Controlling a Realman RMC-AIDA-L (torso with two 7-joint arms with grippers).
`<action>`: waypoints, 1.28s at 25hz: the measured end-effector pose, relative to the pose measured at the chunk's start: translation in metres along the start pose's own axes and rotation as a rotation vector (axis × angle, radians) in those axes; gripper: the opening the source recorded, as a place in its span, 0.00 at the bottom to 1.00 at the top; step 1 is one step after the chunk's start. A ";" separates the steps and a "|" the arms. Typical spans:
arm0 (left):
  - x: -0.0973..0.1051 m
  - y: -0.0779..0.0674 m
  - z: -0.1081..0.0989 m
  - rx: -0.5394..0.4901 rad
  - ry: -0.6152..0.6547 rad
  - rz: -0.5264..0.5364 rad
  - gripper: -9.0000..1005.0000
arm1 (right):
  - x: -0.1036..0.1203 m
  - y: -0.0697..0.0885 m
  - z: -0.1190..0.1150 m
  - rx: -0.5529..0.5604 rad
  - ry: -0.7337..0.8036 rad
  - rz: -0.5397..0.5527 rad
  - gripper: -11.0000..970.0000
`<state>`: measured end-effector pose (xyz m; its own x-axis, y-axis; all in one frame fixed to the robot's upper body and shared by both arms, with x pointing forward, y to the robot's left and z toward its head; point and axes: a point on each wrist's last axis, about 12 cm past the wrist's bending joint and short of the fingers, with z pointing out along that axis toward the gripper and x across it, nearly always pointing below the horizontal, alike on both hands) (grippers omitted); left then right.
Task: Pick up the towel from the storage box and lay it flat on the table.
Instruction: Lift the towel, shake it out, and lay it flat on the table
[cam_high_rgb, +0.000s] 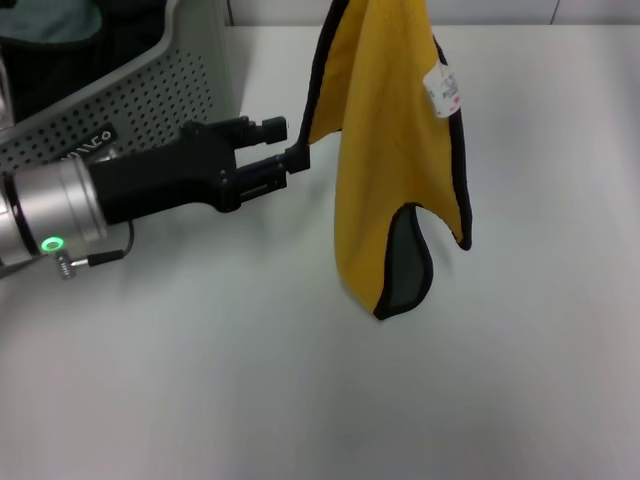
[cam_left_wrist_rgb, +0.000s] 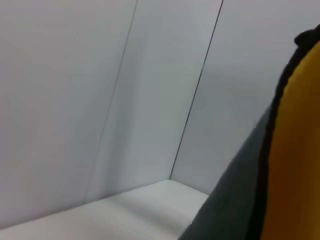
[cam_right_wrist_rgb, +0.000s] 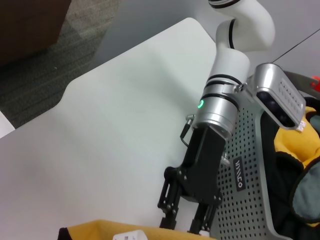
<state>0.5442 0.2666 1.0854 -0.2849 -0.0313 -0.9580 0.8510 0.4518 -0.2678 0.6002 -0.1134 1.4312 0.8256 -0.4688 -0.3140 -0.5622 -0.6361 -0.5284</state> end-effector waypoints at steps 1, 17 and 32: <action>0.001 -0.001 -0.002 0.000 -0.006 -0.003 0.52 | 0.000 0.000 0.000 0.000 0.000 0.000 0.07; 0.011 -0.010 0.006 -0.026 -0.061 0.026 0.52 | -0.002 0.000 0.007 -0.001 -0.019 0.002 0.08; 0.012 -0.010 0.006 -0.025 -0.059 0.033 0.23 | -0.001 0.001 0.007 0.001 -0.020 0.006 0.09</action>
<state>0.5351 0.2560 1.0764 -0.2297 -0.0685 -0.9708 0.8481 0.4752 -0.2342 0.5994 -0.1091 1.4259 0.8231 -0.4602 -0.3327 -0.5669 -0.6327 -0.5275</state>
